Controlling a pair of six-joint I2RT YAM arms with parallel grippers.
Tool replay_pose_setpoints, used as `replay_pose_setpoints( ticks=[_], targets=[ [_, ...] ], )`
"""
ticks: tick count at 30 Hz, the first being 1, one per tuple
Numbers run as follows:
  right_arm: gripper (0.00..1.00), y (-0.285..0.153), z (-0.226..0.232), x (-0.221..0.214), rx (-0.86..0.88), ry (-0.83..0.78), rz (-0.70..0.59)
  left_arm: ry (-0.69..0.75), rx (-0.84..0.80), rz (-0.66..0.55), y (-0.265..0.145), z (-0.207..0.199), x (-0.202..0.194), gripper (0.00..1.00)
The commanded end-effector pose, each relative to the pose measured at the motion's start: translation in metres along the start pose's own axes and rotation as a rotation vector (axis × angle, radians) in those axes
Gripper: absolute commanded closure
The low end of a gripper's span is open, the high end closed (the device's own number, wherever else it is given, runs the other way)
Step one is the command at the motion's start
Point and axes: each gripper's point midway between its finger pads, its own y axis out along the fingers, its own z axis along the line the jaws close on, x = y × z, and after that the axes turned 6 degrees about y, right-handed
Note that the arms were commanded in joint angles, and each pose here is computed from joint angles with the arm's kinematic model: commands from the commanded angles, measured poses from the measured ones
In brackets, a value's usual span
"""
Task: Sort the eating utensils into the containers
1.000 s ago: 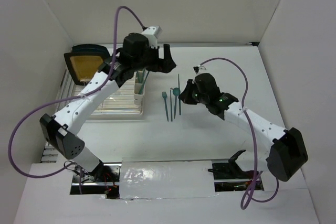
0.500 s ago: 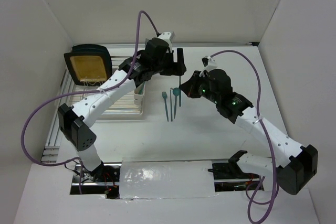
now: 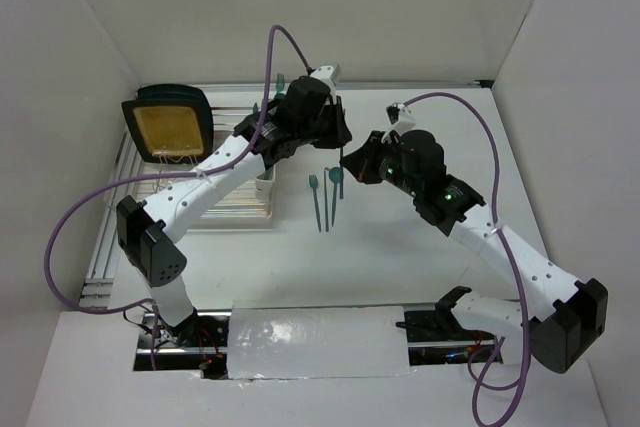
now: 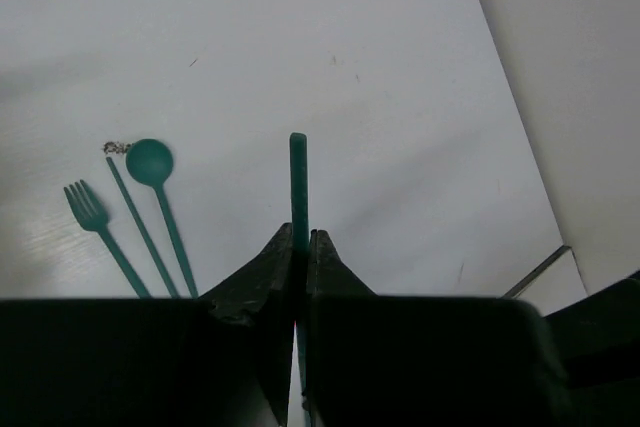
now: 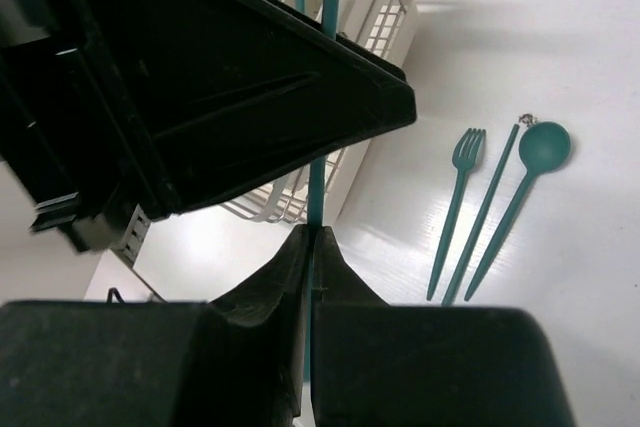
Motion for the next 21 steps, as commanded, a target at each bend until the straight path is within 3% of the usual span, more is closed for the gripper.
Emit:
replay_pose_setpoints(
  ticks=[1,4,6,8,9,10,12,16,21],
  targets=[
    [0.99,-0.013,0.038,0.045,0.112,-0.022,-0.131,-0.018,-0.050,-0.051,-0.009,-0.017,0.020,0.88],
    [0.96,-0.014,0.040,0.047,0.113,-0.006,-0.132,-0.012,-0.050,-0.062,-0.007,-0.016,0.021,0.96],
    [0.84,-0.018,0.042,0.053,0.108,-0.010,-0.136,0.005,-0.056,-0.100,-0.006,-0.016,0.030,1.00],
    [0.61,-0.020,0.040,0.053,0.074,-0.009,-0.104,0.053,-0.065,-0.159,-0.009,-0.007,0.050,1.00],
    [0.32,-0.021,0.039,0.054,0.060,-0.013,-0.095,0.079,-0.108,-0.213,-0.014,-0.009,0.066,1.00],
    [0.18,-0.024,0.033,0.050,0.031,-0.011,-0.067,0.150,-0.120,-0.271,-0.023,-0.006,0.084,1.00],
    [0.00,-0.030,0.031,0.062,-0.002,-0.008,-0.090,0.240,-0.228,-0.374,-0.051,-0.017,0.112,1.00],
    [0.00,-0.034,0.012,0.075,-0.061,0.000,-0.103,0.410,-0.293,-0.500,-0.100,-0.008,0.145,1.00],
    [0.00,-0.015,-0.022,0.052,-0.121,0.080,-0.008,0.541,-0.331,-0.535,-0.138,0.006,0.135,1.00]
  ],
)
